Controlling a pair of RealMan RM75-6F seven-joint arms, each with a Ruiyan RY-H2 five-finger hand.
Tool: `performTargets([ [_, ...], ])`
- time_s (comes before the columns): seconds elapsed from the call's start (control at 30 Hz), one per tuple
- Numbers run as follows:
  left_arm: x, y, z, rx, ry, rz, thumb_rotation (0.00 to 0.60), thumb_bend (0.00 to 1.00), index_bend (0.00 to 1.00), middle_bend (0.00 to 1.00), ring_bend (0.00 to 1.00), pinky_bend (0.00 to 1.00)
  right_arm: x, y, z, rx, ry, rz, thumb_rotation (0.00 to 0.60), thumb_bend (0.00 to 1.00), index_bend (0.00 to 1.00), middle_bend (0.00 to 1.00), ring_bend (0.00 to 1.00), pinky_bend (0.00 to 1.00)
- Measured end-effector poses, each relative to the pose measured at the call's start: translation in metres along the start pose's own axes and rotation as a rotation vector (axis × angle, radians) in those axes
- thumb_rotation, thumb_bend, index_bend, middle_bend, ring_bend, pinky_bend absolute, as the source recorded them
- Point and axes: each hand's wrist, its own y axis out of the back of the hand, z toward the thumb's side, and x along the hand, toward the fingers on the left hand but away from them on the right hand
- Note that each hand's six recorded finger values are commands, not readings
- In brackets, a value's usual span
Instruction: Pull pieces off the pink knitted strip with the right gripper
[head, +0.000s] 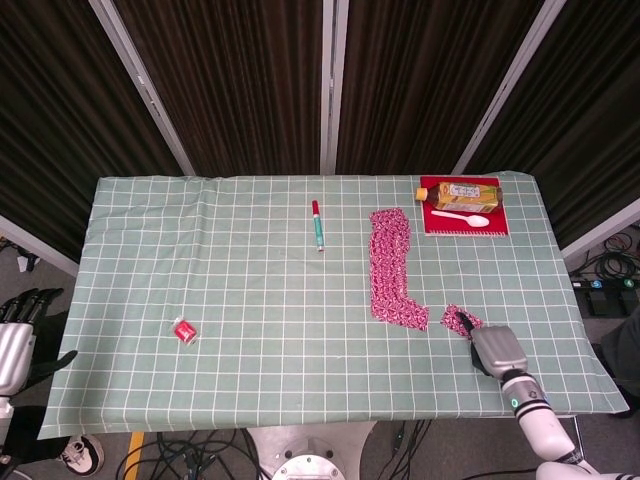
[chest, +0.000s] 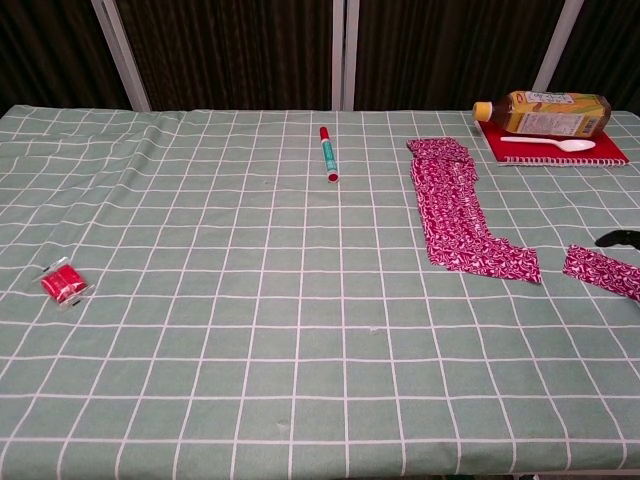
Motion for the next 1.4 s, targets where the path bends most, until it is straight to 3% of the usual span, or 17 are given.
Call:
performTargets([
  [0.2,-0.001,0.002,-0.004,-0.003,0.010,0.002,0.600,0.10,0.15,0.16,0.10,0.17,-0.012,-0.001,0.028,-0.006,0.056,0.001,0.600,0.95,0.05,0.90,0.80,0.73],
  [0.7,-0.001,0.003,-0.010,-0.009,0.020,0.003,0.600,0.10,0.15,0.16,0.10,0.17,-0.033,-0.009,0.051,0.017,0.076,0.082,0.600,0.95,0.05,0.90,0.80,0.73],
  [1.07,-0.002,0.006,-0.007,-0.005,0.010,0.012,0.600,0.10,0.15,0.16,0.10,0.17,-0.028,-0.018,0.066,0.035,0.113,0.109,0.600,0.95,0.05,0.90,0.80,0.73],
  [1.4,-0.003,0.011,-0.008,-0.006,0.012,0.026,0.600,0.10,0.15,0.16,0.10,0.17,-0.022,-0.015,0.099,0.060,0.198,0.101,0.600,0.95,0.05,0.90,0.80,0.73],
])
